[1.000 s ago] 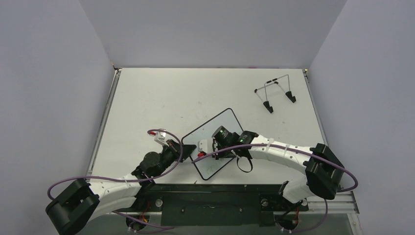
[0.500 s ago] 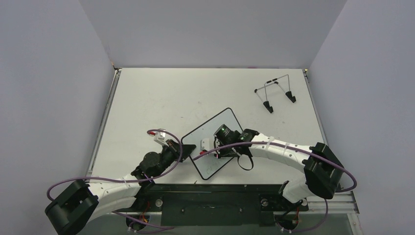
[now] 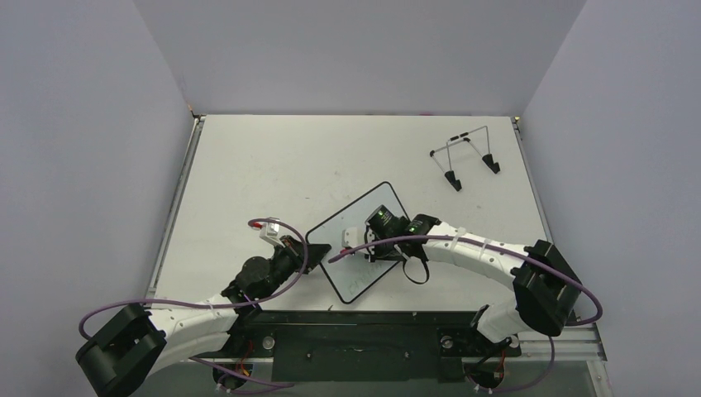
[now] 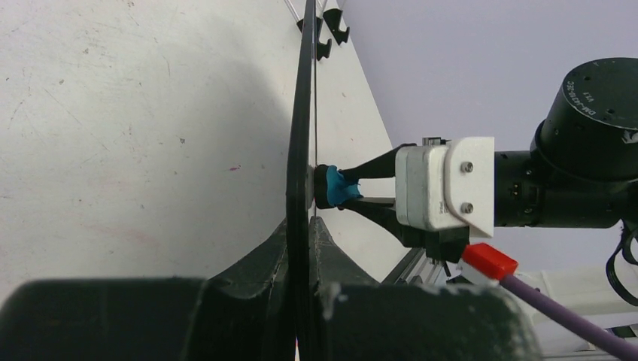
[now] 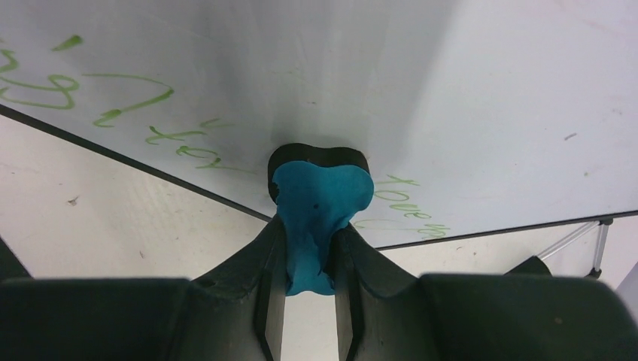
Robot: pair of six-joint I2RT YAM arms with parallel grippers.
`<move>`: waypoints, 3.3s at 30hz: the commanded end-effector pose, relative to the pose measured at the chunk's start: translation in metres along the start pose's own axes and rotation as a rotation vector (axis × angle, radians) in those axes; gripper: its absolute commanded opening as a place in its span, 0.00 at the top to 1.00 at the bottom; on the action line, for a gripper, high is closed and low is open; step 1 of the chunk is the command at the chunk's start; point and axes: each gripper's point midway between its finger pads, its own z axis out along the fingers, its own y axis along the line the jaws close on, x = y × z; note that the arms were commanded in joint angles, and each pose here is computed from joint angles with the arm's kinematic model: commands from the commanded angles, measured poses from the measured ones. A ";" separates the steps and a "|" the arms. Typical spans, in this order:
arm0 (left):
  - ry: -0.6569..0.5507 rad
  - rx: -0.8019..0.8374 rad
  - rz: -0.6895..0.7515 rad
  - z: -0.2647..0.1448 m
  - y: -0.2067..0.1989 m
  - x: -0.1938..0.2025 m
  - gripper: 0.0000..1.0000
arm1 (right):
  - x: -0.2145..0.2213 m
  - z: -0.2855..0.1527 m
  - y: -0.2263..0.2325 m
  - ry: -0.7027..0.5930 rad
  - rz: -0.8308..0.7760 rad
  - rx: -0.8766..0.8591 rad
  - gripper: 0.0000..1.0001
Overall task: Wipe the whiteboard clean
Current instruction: Erase the whiteboard at the center of the board.
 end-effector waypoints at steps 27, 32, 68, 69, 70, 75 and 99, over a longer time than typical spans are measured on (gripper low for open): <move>-0.104 0.202 -0.013 0.002 -0.060 -0.036 1.00 | 0.006 -0.006 -0.015 -0.038 0.049 0.032 1.00; -0.097 0.205 -0.012 0.003 -0.061 -0.036 1.00 | 0.004 -0.006 -0.014 -0.040 0.056 0.017 1.00; -0.079 0.223 -0.008 0.001 -0.062 -0.032 1.00 | 0.005 -0.006 0.003 -0.093 0.027 -0.117 1.00; -0.078 0.223 -0.007 0.001 -0.063 -0.032 1.00 | -0.004 -0.008 0.009 -0.107 -0.004 -0.127 1.00; -0.073 0.222 -0.007 0.001 -0.062 -0.031 1.00 | -0.008 -0.008 0.011 -0.115 -0.009 -0.131 1.00; -0.077 0.224 -0.009 0.001 -0.062 -0.032 1.00 | 0.001 -0.005 -0.036 -0.065 0.134 0.095 1.00; -0.061 0.228 -0.001 0.009 -0.069 -0.032 1.00 | -0.011 -0.009 0.004 -0.109 -0.055 -0.073 1.00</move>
